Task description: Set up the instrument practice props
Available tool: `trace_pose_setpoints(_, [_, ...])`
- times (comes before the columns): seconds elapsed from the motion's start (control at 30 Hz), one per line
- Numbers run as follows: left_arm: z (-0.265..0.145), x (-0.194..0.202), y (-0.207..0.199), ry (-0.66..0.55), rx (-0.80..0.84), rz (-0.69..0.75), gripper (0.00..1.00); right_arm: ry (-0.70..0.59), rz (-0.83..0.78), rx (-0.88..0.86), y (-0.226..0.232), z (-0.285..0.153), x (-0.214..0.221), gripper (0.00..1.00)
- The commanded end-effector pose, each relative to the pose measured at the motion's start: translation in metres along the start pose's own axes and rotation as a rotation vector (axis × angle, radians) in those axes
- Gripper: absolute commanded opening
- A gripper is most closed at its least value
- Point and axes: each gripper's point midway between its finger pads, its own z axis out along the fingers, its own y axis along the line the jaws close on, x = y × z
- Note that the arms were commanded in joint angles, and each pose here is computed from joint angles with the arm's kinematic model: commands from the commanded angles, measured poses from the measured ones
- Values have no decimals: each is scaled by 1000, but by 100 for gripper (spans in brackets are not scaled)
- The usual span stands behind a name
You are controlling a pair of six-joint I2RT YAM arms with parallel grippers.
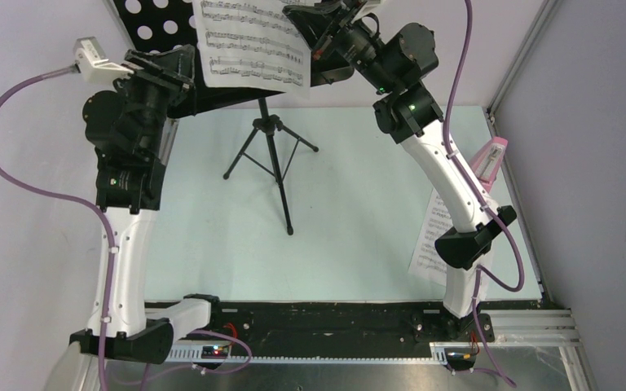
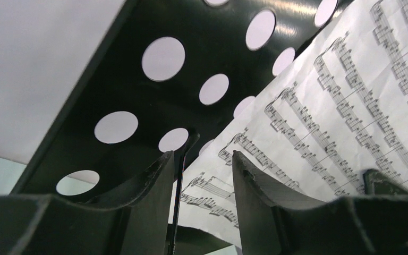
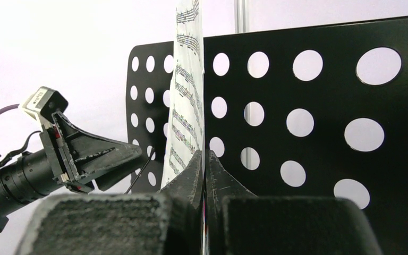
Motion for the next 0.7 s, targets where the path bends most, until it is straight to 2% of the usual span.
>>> trace_pose_setpoints(0.0, [2,4,-13,34,86,59,47,-65,-24,-12,4,3,-16,0])
trace_pose_setpoints(0.07, [3,8,-15,53,102,71,43,-70,-26,-12,3,4,-16,0])
trace_pose_setpoints(0.17, [3,13,-19,79,132,84,31,-79,-28,-17,3,5,-16,0])
trace_pose_setpoints(0.27, [1,17,-17,92,133,90,27,-85,-30,-21,3,6,-16,0])
trace_pose_setpoints(0.47, [-7,23,-8,106,117,130,28,-84,-31,-28,4,8,-13,0])
trace_pose_setpoints(0.67, [-13,22,5,95,71,184,44,-91,-27,-34,6,9,-13,0])
